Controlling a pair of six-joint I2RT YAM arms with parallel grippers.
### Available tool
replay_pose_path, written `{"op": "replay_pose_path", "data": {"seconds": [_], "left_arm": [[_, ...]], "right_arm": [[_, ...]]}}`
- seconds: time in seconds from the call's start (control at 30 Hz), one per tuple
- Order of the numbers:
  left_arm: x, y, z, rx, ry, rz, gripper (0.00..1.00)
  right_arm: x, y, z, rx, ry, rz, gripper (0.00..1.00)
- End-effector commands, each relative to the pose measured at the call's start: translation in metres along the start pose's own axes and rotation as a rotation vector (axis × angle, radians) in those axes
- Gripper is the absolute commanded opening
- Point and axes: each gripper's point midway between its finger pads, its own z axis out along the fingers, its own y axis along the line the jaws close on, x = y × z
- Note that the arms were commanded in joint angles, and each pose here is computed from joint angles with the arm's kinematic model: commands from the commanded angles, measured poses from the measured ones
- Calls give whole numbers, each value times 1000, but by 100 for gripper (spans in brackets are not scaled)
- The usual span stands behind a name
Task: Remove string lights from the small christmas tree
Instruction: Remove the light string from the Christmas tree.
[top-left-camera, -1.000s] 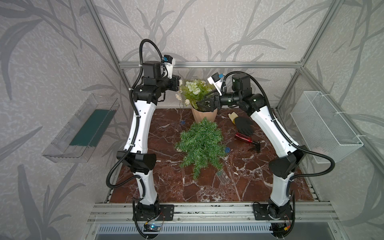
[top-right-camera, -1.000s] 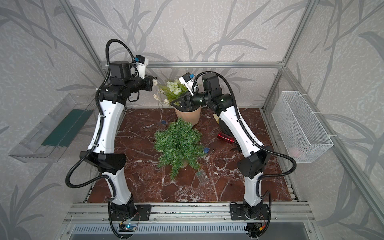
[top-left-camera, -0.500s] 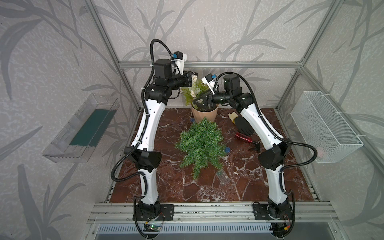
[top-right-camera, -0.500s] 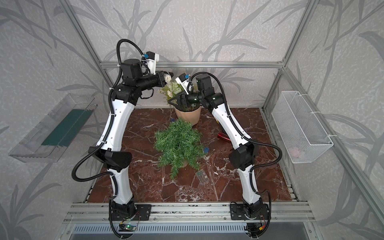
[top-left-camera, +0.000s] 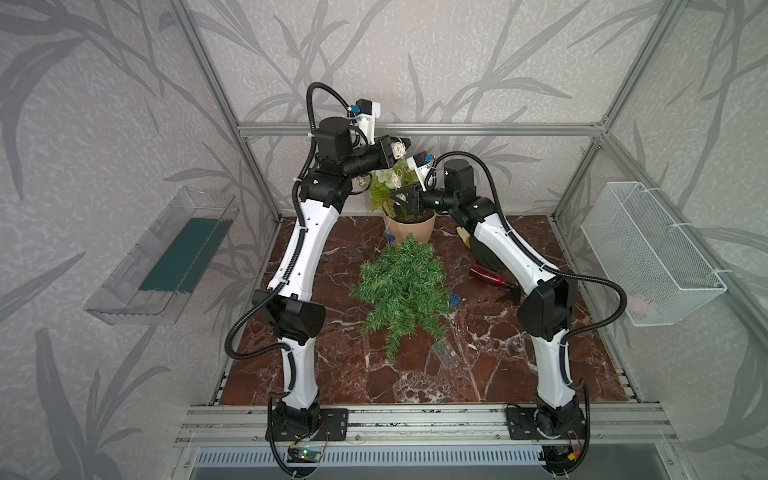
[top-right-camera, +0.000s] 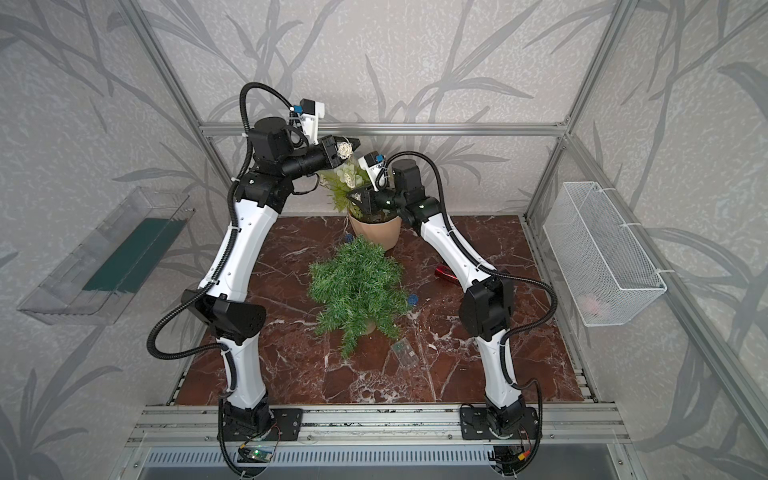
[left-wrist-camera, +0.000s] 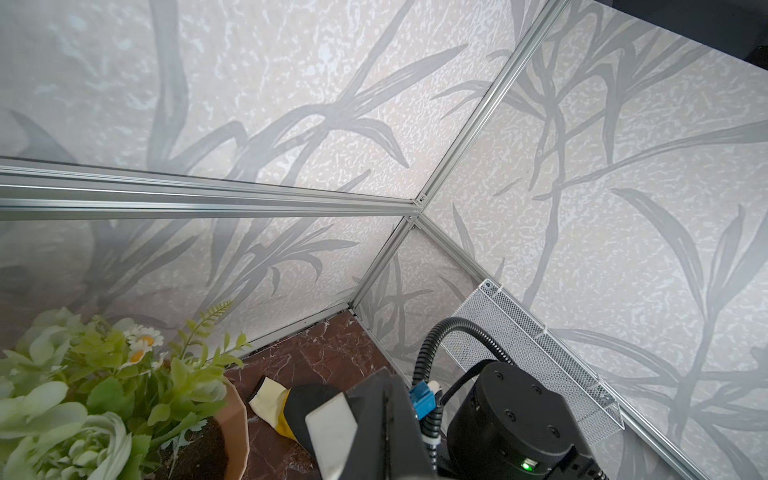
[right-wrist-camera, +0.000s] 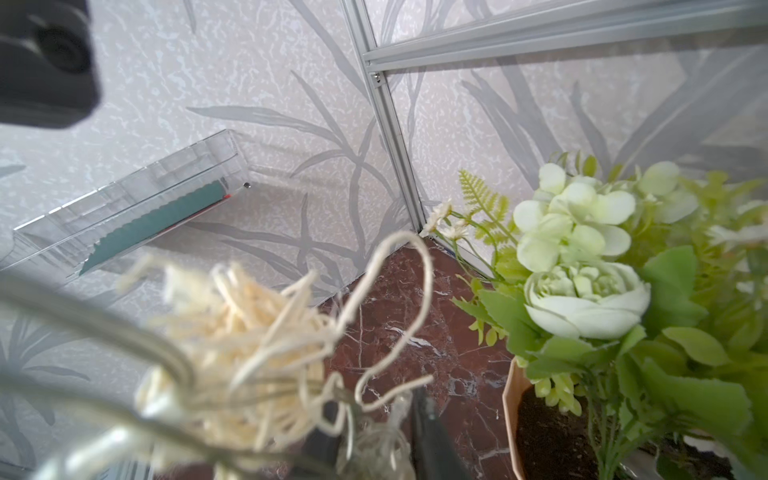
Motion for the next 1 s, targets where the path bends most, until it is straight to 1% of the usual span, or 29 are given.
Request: {"op": "replay_pose_path", "data": {"seconds": [0.0,0.03,0.07,0.17,0.27,0.3,0.33,0.43,0.5,0.53,0.57,0.77,0.97], "left_arm": [[-5,-10,-10,-5,-5,40,0],[-4,-9,-12,-22,2,52,0],[-2,-7,-14,-44,10,67,0],[4,1,-25,-130,39,118,0],[11,8,-38,-205,66,167,0],[14,10,-42,-226,74,177,2],[18,14,-45,-250,85,186,11],[28,22,-59,-323,110,209,49],[34,28,-71,-380,124,231,84],[37,31,-77,-407,133,246,95],[39,33,-84,-441,137,260,99],[46,32,-128,-572,148,348,100],[63,28,-162,-630,176,413,100]], "right_arm": [[-51,14,-24,-28,-189,-31,6],[-54,12,-28,-27,-218,-23,2],[-56,9,-33,-23,-247,-11,0],[-67,-4,-51,1,-314,27,0],[-77,-15,-67,16,-346,53,0],[-80,-17,-72,22,-355,54,0],[-83,-19,-77,30,-363,56,0],[-89,-20,-86,44,-373,41,0],[-91,-21,-90,57,-372,32,0],[-93,-22,-93,64,-373,30,0],[-94,-23,-95,69,-375,29,0],[-107,-30,-120,116,-392,16,0],[-115,-40,-141,164,-397,13,0]]}}
